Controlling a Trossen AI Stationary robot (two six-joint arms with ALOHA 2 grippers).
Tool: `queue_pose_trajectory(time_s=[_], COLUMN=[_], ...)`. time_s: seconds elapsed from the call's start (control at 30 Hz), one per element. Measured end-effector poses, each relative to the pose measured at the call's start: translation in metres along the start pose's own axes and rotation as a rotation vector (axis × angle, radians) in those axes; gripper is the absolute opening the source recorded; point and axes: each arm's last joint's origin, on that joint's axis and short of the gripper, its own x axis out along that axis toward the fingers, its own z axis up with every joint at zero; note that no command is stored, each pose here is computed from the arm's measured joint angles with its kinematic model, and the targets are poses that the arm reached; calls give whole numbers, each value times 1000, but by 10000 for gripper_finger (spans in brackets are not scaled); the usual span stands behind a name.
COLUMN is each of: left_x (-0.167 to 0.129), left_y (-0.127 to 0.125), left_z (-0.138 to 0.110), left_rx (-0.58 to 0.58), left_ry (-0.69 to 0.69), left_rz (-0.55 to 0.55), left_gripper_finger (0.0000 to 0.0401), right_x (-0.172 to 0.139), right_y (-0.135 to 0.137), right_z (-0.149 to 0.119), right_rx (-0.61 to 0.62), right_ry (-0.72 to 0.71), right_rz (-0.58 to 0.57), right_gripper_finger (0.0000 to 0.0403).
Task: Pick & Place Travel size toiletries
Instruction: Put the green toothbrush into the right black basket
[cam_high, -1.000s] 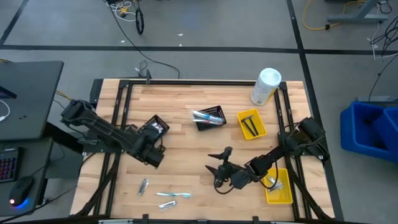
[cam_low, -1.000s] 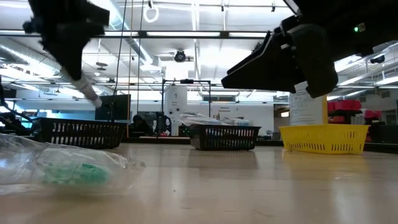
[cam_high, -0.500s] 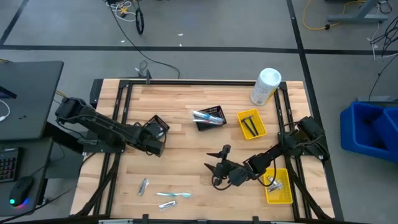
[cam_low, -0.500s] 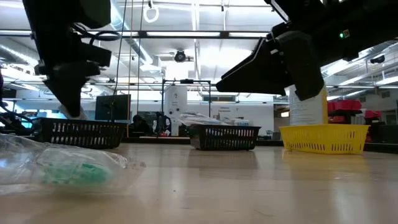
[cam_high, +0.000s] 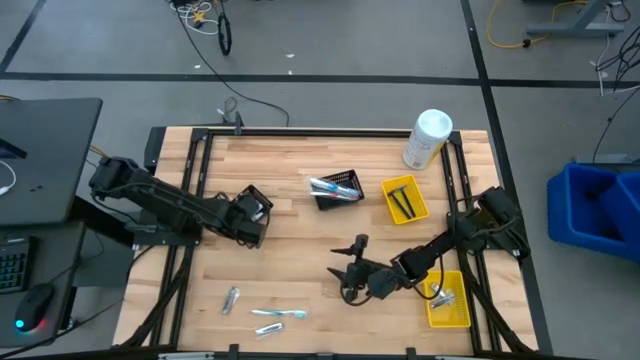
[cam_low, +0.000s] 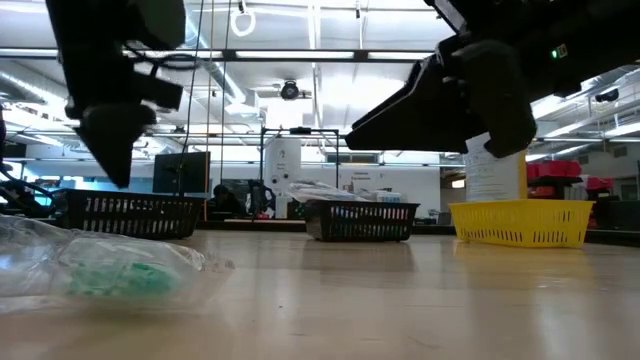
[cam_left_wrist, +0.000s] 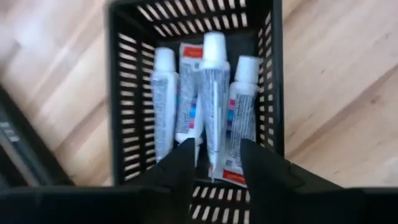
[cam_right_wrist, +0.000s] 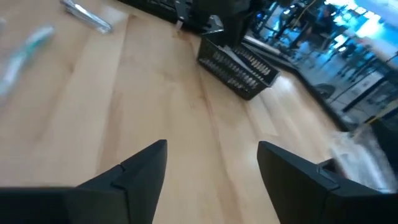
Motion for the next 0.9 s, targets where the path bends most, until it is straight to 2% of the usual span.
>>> queue_pose_trajectory(time_s=[0.1,0.2,0.37,0.73,0.9], left_x=[-15,-30,-47,-92,-100], left_y=[-1,-9,-35,-83,-105], left_z=[6,12,9,-15,-30], left_rx=[-9,-37,-4,118,153], left_ry=[-42,-137,-282,-556,-596], left_rz=[19,-12,-198,-615,-743], left_gripper_finger=[148,150,140,127,128], right_x=[4,9,17,18,18], right_y=[-3,-7,-12,-11,-11], right_z=[0,-1,-2,-2,-2], right_rx=[86,190,338,346,389], right_ry=[-1,6,27,39,45], right_rz=[30,91,172,283,286], right_gripper_finger=[265,268,270,243,241])
